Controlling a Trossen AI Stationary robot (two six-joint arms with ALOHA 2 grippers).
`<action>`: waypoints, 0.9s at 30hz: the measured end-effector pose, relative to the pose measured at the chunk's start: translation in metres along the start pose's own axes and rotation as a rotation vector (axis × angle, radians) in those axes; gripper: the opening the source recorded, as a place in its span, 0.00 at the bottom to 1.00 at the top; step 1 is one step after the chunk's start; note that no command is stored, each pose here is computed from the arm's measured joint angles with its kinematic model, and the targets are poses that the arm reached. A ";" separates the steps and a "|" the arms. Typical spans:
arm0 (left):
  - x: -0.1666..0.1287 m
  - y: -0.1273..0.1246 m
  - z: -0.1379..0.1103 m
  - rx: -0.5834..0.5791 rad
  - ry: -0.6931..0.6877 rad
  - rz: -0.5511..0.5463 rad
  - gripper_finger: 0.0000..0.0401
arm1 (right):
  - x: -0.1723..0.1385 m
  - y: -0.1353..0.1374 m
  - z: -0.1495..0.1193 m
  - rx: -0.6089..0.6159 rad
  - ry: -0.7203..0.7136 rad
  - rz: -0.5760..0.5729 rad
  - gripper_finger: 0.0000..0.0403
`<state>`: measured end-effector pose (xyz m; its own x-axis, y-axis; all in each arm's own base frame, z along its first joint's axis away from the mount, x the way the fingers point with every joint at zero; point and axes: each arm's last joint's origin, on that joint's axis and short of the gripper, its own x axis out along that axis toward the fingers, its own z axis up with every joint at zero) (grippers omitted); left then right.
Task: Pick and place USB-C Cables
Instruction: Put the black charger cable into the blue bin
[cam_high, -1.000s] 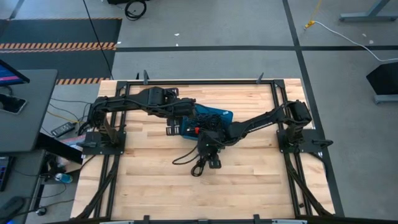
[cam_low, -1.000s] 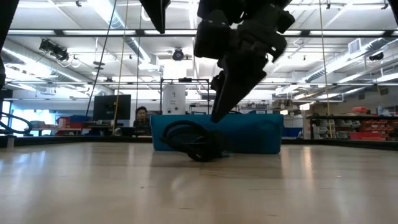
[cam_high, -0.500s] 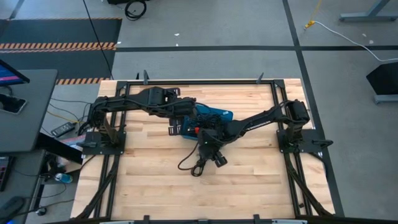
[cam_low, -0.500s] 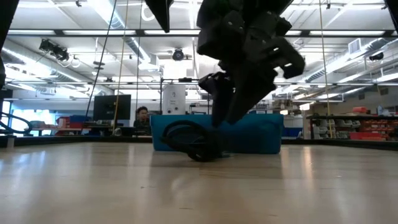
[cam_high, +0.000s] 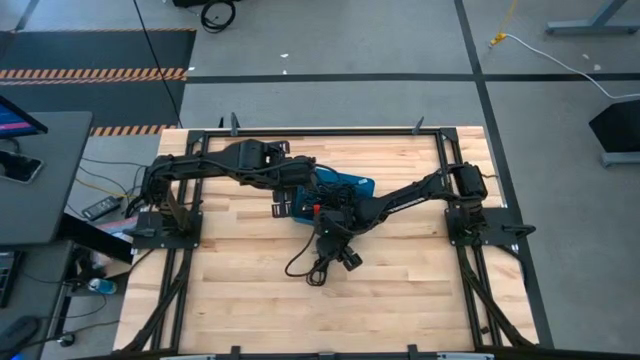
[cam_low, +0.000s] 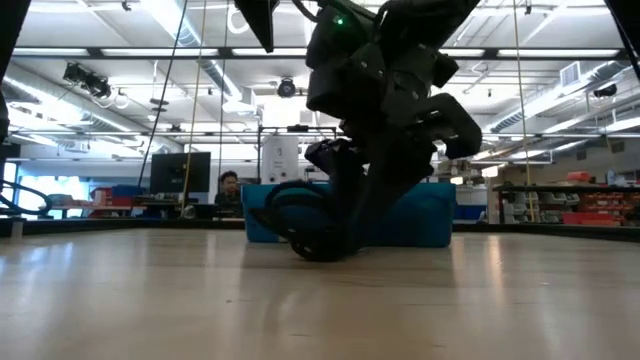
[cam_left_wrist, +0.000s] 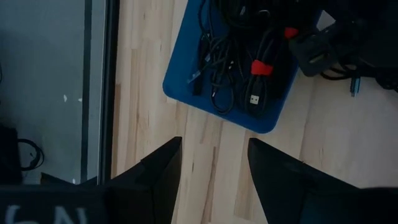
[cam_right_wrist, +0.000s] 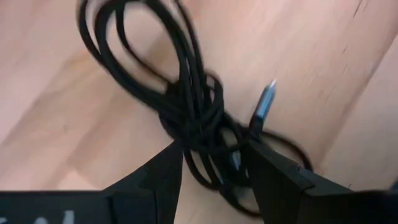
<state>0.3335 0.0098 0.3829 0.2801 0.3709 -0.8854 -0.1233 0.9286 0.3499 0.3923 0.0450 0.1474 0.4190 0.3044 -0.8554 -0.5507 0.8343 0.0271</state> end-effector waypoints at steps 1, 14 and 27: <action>0.000 0.000 0.000 0.000 0.001 0.000 0.47 | 0.002 0.000 -0.001 0.001 0.003 0.002 0.45; 0.000 0.000 0.000 0.001 0.000 0.000 0.47 | 0.005 -0.005 -0.004 0.076 0.040 -0.076 0.22; 0.000 0.000 0.000 0.001 -0.001 0.000 0.47 | 0.003 -0.003 -0.004 0.197 0.057 -0.045 0.01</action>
<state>0.3336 0.0098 0.3830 0.2811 0.3710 -0.8851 -0.1223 0.9286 0.3504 0.3919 0.0414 0.1425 0.3955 0.2429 -0.8858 -0.3786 0.9218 0.0838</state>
